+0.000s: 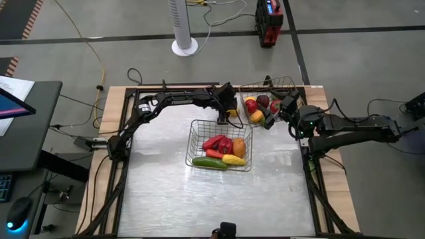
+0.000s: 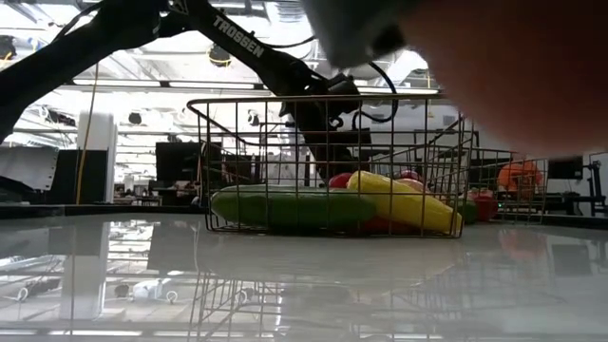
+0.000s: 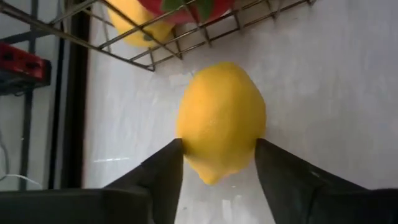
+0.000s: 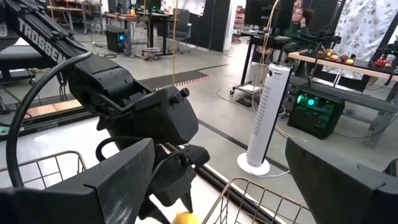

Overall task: Sort produce into baskets
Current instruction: Put the yellow lemon into the right wire basket

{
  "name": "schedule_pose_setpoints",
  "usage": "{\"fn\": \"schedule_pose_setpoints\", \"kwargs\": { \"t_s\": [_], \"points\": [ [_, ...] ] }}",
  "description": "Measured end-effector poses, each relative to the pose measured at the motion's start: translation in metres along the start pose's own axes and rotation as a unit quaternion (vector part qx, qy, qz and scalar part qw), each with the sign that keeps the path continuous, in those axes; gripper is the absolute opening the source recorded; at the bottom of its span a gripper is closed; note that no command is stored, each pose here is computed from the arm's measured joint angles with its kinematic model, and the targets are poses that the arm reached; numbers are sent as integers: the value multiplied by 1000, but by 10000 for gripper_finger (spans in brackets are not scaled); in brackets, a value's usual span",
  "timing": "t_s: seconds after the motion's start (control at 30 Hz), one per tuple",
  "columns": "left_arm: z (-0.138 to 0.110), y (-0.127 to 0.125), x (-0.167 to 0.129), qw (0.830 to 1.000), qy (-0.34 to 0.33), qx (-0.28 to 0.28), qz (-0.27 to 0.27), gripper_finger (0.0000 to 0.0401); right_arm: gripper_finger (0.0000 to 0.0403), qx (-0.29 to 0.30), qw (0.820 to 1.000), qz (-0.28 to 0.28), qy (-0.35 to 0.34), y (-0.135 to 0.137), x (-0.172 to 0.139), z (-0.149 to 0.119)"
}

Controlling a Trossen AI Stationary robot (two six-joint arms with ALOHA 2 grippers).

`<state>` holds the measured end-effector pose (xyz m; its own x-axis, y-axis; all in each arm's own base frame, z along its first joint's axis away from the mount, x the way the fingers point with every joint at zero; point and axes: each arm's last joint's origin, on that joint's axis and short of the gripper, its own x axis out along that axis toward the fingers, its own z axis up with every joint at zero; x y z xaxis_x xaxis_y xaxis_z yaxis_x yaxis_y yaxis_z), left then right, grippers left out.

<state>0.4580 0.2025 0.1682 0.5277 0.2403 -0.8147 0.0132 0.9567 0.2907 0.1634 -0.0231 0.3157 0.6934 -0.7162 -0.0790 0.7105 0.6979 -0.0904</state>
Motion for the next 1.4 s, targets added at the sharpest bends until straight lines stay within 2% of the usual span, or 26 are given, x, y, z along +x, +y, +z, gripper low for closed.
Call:
{"fn": "schedule_pose_setpoints", "kwargs": {
  "t_s": [0.43, 0.67, 0.77, 0.9, 1.13, 1.23, 1.4],
  "points": [
    [-1, 1, 0, 1000, 11, 21, 19, 85, 388, -3, 1000, 0, 4, 0, 0, -1],
    [2, 3, 0, 1000, 0, -1, 31, 72, 388, -6, 1000, 0, 4, 0, 0, -1],
    [6, 4, -3, 999, -6, -17, 30, 88, 388, -6, 1000, 0, 4, 0, 0, -1],
    [17, 1, -9, 999, -32, -27, 15, 136, 388, -8, 1000, 0, 4, 0, 0, -1],
    [34, -21, -5, 998, -59, 15, 25, 248, 388, -4, 1000, 0, 0, 0, 0, 0],
    [31, -28, 5, 997, -22, 35, 58, 288, 388, -2, 1000, 1, -2, 0, 0, 0],
    [33, -28, 6, 997, -14, 38, 69, 312, 388, -1, 1000, 5, -2, 1, -1, 0]
  ]
}}
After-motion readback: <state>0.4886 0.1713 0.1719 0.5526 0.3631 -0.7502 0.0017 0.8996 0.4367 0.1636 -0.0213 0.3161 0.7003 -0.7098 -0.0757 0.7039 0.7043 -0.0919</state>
